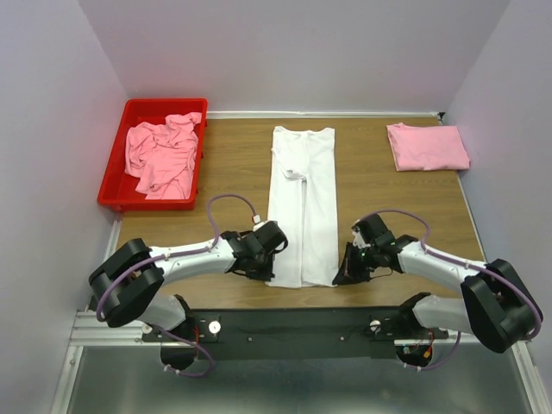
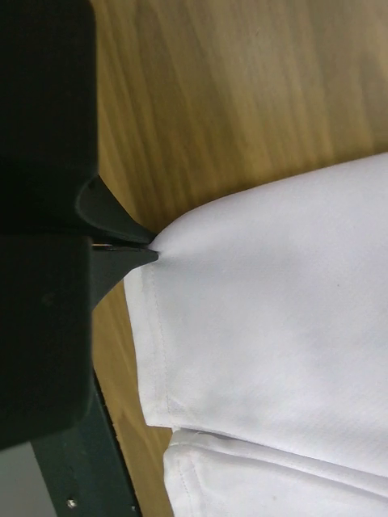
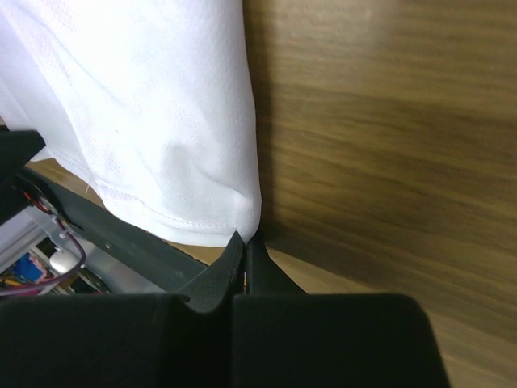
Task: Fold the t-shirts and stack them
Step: Fold the tshirt
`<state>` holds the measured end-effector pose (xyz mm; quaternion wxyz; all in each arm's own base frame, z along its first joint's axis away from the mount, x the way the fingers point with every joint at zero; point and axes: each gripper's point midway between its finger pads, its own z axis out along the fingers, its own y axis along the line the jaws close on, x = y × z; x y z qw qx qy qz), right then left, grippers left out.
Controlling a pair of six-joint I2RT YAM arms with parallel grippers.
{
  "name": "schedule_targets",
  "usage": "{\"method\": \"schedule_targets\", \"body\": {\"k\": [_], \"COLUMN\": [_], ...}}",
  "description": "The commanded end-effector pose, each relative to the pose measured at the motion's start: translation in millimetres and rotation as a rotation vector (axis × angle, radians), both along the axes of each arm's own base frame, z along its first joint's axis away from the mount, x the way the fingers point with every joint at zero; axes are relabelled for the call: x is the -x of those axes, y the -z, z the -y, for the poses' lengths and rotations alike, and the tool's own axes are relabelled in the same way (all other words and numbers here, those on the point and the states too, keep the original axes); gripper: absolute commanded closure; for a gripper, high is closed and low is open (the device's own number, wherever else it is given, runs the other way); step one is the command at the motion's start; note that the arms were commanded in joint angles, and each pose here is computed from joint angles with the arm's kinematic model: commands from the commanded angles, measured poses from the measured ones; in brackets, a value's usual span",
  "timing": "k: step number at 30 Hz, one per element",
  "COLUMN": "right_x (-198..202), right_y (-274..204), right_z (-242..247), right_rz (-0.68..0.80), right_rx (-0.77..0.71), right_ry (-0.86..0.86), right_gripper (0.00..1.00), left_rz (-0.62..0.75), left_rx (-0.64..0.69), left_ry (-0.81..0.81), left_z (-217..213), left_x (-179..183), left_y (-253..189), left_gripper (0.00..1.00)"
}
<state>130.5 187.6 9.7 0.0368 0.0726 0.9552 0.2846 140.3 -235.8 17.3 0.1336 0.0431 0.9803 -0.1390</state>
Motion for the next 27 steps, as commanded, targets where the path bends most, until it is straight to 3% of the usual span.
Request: {"method": "schedule_targets", "body": {"k": [1,7,13,21,27], "right_x": [18,-53,-128,-204,-237], "right_y": [9,-38,-73,-90,-83], "right_z": [21,9,10,12,18], "right_rz": [-0.047,0.152,0.302,0.381,0.375], "right_rx": [0.106,0.149,0.205,0.242,0.262], "right_ry": [-0.011,0.061,0.104,0.100,0.113], "right_gripper": [0.99,0.99,0.99,0.99,0.99], "left_rz": [-0.066,0.120,0.313,0.411,0.435], "left_rx": [-0.026,0.074,0.129,0.128,0.124], "left_ry": [0.012,-0.016,-0.107,-0.128,-0.138], "left_z": [-7,26,8,-1,-2], "left_x": [22,-42,-125,-192,-236], "left_y": [10,-54,-108,-117,-110], "left_gripper": [1.00,1.00,1.00,1.00,1.00]}}
